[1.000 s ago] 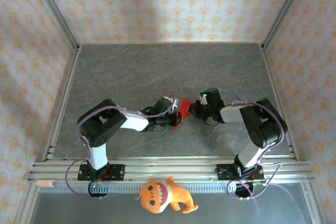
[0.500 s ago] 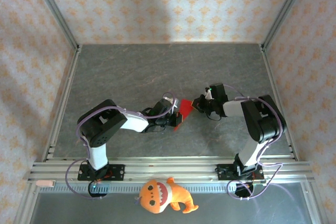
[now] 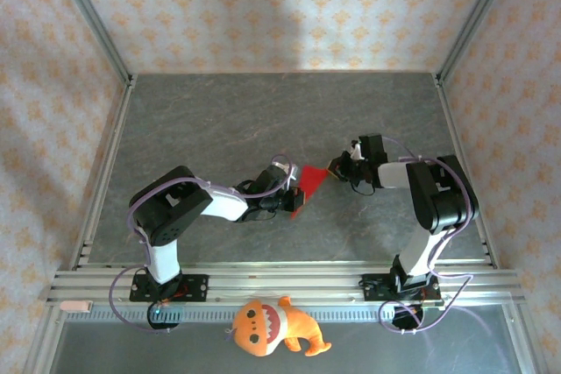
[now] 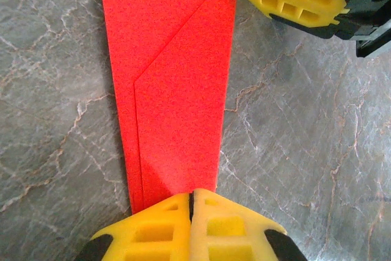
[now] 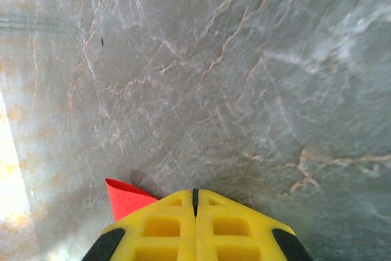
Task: Fold a paper plane with a square sheet of paper (pick it up from the middle)
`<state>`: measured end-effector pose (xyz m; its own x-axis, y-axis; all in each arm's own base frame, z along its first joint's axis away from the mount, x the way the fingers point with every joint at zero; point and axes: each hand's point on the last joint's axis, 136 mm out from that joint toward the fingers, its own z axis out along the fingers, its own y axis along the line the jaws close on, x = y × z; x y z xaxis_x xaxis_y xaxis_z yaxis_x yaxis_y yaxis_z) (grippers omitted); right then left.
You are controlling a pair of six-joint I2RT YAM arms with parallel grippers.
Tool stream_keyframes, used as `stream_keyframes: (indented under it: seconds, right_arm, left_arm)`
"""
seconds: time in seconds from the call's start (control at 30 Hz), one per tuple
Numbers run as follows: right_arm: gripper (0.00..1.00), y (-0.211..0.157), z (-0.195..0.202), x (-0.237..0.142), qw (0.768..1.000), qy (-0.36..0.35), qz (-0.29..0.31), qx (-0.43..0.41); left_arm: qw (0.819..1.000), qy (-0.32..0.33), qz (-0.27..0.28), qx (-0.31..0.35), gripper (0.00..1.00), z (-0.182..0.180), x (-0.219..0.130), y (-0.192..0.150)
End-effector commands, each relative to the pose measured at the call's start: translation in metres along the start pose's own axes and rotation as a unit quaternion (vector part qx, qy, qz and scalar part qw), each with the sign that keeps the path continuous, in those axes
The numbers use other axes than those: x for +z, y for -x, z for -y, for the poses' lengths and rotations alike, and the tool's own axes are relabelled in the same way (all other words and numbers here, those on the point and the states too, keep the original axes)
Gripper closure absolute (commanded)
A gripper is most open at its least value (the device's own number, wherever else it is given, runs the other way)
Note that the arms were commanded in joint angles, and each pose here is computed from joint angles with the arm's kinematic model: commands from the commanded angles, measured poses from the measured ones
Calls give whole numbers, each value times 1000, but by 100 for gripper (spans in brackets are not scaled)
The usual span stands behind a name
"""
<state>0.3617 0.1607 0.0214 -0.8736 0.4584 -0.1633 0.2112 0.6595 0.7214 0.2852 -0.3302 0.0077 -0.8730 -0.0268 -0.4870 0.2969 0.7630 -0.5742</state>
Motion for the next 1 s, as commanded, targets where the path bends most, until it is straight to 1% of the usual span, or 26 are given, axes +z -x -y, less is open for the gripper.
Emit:
stream_keyframes:
  seconds: [0.0, 0.1, 0.2, 0.27, 0.33, 0.43, 0.5, 0.67, 0.73, 0.83, 0.9, 0.97]
  right_arm:
    - [98, 23, 13, -7, 998, -37, 40, -6]
    - [99, 28, 1, -17, 998, -29, 53, -18]
    - [98, 33, -24, -35, 997, 11, 77, -26]
    - [98, 29, -40, -41, 996, 42, 80, -27]
    - [98, 16, -52, -39, 995, 63, 61, -38]
    - [97, -15, -60, -21, 996, 73, 7, -53]
    - [98, -30, -55, -7, 997, 63, -17, -51]
    - [98, -44, -27, 11, 998, 30, -38, -38]
    - [99, -46, -13, 16, 998, 2, -43, -36]
    - [100, -48, 12, 20, 997, -52, -46, -41]
    - [100, -52, 24, 20, 995, -72, -48, -41]
    - [100, -54, 33, 19, 994, -85, -46, -42]
  left_arm:
    - [969, 174, -172, -28, 100, -101, -11, -112]
    - [969, 173, -172, -27, 100, -101, -11, -112]
    - [969, 174, -171, -28, 100, -101, -12, -112]
    - [970, 171, -169, -29, 100, -100, -12, -111]
    - [970, 171, -169, -29, 100, -100, -12, -111]
    - [971, 167, -167, -30, 100, -97, -11, -109]
    - [971, 166, -167, -29, 100, -96, -10, -108]
    - [973, 161, -162, -30, 100, -92, -10, -103]
    - [974, 156, -161, -30, 100, -88, -10, -101]
    - [979, 138, -146, -24, 100, -73, -10, -88]
    - [985, 111, -129, -18, 100, -54, -12, -72]
    - [988, 99, -119, -6, 100, -39, -14, -57]
